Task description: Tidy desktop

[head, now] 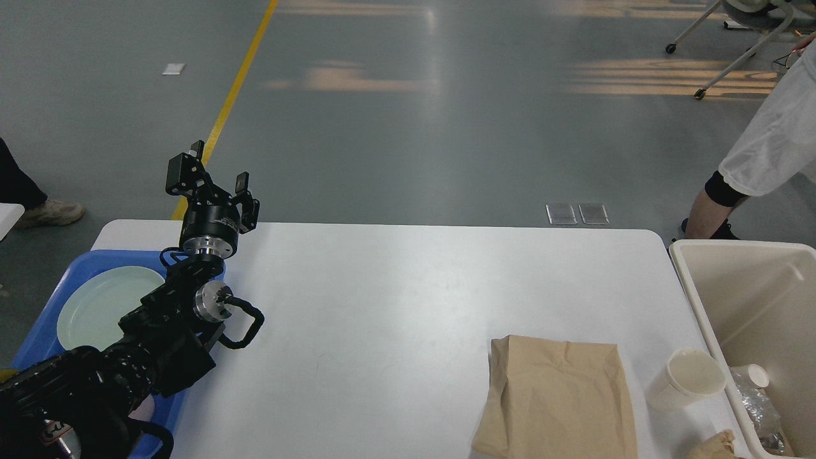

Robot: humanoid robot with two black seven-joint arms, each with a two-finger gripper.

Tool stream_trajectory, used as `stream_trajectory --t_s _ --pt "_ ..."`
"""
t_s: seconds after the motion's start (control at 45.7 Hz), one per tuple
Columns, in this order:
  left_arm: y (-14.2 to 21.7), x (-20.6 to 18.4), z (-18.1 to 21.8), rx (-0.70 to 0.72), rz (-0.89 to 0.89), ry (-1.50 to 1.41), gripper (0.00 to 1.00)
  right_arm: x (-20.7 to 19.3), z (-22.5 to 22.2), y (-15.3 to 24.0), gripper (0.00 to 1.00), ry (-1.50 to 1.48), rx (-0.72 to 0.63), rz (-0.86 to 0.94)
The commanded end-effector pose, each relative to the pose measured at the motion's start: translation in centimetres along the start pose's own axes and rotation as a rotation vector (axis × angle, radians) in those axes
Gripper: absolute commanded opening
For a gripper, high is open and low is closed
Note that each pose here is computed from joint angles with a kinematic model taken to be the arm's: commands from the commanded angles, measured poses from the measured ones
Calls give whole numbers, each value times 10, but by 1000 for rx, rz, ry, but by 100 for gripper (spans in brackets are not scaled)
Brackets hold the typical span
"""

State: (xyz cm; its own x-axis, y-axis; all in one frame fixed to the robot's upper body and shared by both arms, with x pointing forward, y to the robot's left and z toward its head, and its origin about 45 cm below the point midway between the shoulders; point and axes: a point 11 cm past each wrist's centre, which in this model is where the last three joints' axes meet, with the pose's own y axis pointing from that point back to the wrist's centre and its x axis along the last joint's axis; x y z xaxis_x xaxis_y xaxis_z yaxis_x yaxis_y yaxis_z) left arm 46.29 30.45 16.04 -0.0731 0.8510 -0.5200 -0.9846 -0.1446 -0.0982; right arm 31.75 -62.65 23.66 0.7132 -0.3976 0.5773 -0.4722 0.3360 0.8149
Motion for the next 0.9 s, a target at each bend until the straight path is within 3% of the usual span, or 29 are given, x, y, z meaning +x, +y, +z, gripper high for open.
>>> stream_trajectory --t_s 0.0,0.306,0.547,0.744,0.875 --pt "0 0 0 0 0 0 96 37 -7 38 100 -1 -27 -71" --pt "0 0 0 0 0 0 96 95 -59 97 100 116 -23 -111" --pt "0 0 0 0 0 0 96 135 -121 132 100 232 23 -26" --pt "0 0 0 1 -1 -1 96 144 -158 146 100 281 61 -2" --pt "0 0 0 0 0 0 96 125 -159 145 100 250 52 -145"
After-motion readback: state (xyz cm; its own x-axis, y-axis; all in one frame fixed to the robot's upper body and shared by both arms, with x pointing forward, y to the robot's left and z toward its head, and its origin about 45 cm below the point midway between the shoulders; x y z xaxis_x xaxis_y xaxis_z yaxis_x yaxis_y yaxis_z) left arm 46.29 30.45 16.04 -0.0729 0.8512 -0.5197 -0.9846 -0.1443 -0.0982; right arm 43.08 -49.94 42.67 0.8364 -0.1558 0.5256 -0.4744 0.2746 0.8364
